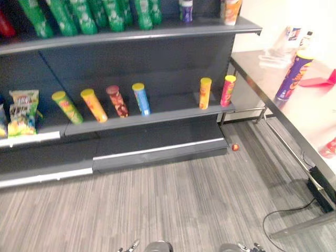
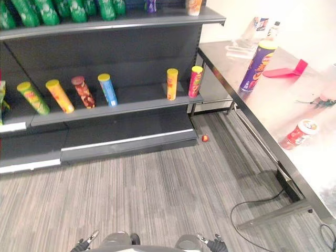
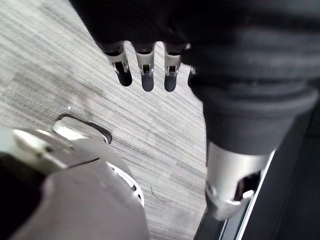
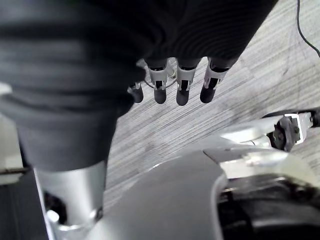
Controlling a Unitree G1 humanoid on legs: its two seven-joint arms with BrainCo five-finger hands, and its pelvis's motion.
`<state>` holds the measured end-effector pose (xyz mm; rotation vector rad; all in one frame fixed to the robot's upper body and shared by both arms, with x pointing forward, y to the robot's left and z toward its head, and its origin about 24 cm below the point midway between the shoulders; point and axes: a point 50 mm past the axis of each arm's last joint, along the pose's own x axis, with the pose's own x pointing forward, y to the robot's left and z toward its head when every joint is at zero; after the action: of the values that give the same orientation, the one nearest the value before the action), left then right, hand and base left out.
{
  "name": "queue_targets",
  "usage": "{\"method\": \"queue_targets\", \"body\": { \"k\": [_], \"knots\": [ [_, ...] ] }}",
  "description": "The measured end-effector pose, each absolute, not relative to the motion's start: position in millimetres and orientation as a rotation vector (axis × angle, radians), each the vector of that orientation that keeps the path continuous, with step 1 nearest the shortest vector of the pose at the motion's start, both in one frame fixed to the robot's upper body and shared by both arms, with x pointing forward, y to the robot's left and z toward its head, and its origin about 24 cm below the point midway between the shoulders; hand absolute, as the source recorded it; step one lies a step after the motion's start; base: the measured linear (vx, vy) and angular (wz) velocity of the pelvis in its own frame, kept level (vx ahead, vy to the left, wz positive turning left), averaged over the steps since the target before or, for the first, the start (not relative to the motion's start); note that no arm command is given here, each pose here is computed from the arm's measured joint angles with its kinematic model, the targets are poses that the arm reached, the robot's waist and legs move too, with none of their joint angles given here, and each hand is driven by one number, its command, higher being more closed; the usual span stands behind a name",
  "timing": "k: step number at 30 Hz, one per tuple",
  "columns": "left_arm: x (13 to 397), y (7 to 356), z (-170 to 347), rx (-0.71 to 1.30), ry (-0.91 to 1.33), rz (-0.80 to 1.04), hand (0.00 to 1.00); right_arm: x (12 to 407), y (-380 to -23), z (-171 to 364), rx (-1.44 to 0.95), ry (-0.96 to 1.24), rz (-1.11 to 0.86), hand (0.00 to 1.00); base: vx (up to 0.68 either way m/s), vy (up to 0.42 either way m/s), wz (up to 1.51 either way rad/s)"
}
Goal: Put the gum and the chips on the shelf.
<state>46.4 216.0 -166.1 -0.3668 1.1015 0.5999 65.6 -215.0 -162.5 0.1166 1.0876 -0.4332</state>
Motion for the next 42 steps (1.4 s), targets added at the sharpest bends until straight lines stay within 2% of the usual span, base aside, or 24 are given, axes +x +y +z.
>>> {"method": "queue_targets", "body": {
  "k": [6, 9, 12, 16, 27, 35, 38, 42],
  "knots": [
    [41.7, 216.8, -167.2, -0.356, 1.143, 0.589, 0.00, 69.2, -213.5, -161.6, 0.179, 1.054, -0.472, 0.00, 0.32, 0.020, -0.62],
    [36.0, 223.5, -166.4, -0.337, 1.154, 0.606, 0.00, 66.0, -207.2, -161.4, 0.152, 1.047, -0.438, 0.00, 0.44, -0.133, -0.87],
    [41.0, 207.3, -169.3, -0.351, 1.152, 0.579, 0.00, 69.6, -219.0, -158.5, 0.098, 1.027, -0.428, 0.00, 0.28, -0.091, -0.73],
    [43.7, 207.3, -168.6, -0.344, 1.128, 0.571, 0.00, 68.3, -218.7, -160.6, 0.091, 1.050, -0.423, 0.00, 0.00, -0.019, -0.08],
    [43.1, 201.9, -171.0, -0.354, 1.153, 0.585, 0.00, 90.4, -229.7, -154.3, -0.022, 1.027, -0.315, 0.00, 0.11, 0.031, -0.75],
    [50.7, 200.8, -168.3, -0.379, 1.109, 0.588, 0.00, 81.3, -227.7, -157.6, -0.008, 1.070, -0.314, 0.00, 0.22, 0.224, -1.69],
    [42.5, 197.5, -169.7, -0.379, 1.132, 0.589, 0.00, 57.2, -229.9, -161.4, -0.002, 1.130, -0.343, 0.00, 0.26, 0.376, -0.99],
    [40.3, 221.3, -166.6, -0.270, 1.139, 0.562, 0.00, 42.2, -210.4, -168.2, 0.053, 1.181, -0.380, 0.00, 0.31, 0.363, -0.55]
  ]
}}
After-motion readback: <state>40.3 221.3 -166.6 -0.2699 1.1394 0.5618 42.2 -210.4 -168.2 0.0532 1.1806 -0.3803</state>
